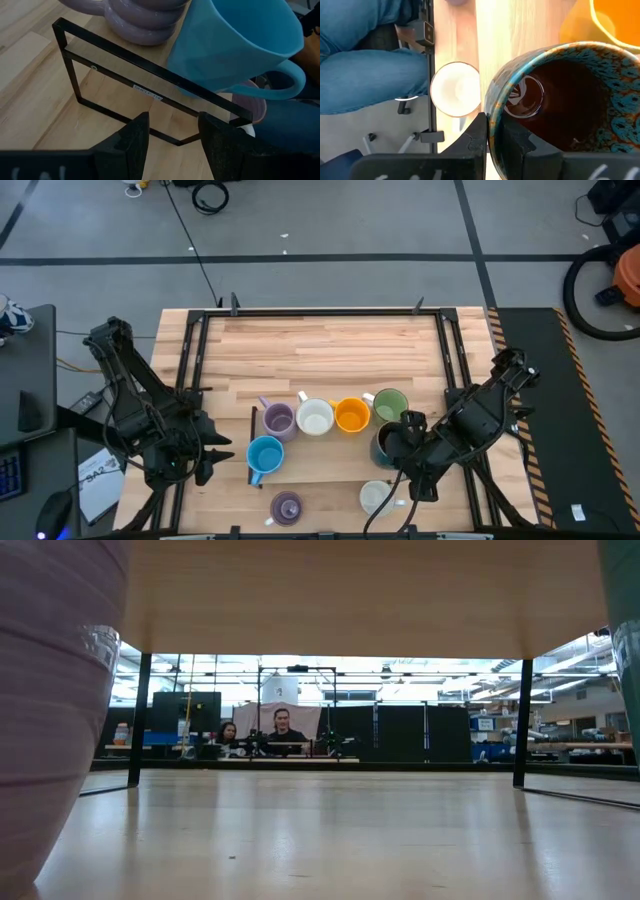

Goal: Place coffee mugs
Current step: Put the brown blue mug on the shelf

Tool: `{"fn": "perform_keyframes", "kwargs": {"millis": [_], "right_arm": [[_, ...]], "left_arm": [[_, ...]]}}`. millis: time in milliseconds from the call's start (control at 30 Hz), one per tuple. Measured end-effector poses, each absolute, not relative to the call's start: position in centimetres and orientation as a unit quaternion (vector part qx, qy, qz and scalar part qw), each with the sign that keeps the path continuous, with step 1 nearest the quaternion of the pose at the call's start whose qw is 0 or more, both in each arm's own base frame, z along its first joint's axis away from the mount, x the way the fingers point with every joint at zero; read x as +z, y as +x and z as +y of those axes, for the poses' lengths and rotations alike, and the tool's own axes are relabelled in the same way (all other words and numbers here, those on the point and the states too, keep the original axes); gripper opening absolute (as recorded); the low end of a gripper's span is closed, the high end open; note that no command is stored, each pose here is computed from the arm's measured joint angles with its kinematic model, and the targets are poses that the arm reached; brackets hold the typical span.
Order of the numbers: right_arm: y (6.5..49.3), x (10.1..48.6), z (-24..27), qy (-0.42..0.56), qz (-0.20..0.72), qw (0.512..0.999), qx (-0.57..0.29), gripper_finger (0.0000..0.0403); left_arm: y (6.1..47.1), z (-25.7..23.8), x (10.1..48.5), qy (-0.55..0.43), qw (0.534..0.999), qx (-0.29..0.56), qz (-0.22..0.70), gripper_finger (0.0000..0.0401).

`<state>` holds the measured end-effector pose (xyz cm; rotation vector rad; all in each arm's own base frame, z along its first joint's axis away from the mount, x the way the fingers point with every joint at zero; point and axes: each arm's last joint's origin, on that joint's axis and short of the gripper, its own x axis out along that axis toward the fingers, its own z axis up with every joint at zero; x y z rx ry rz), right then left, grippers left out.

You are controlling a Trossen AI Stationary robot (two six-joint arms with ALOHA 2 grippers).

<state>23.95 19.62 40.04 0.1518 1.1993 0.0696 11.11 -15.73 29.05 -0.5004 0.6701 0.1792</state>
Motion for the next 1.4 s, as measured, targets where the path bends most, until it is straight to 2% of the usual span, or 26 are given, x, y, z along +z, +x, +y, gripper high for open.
{"fn": "perform_keyframes", "kwargs": {"millis": [1000, 1400], "right_arm": [[25.4, 37.8, 20.9, 0.028, 0.595, 0.802, 0.037, 0.004], [25.4, 37.7, 20.9, 0.031, 0.601, 0.797, 0.042, 0.007]], "left_arm": [[11.1, -15.7, 29.0, -0.242, 0.91, 0.087, 0.325, 0.0176], [11.1, -15.7, 29.0, -0.242, 0.91, 0.087, 0.325, 0.0176]]}}
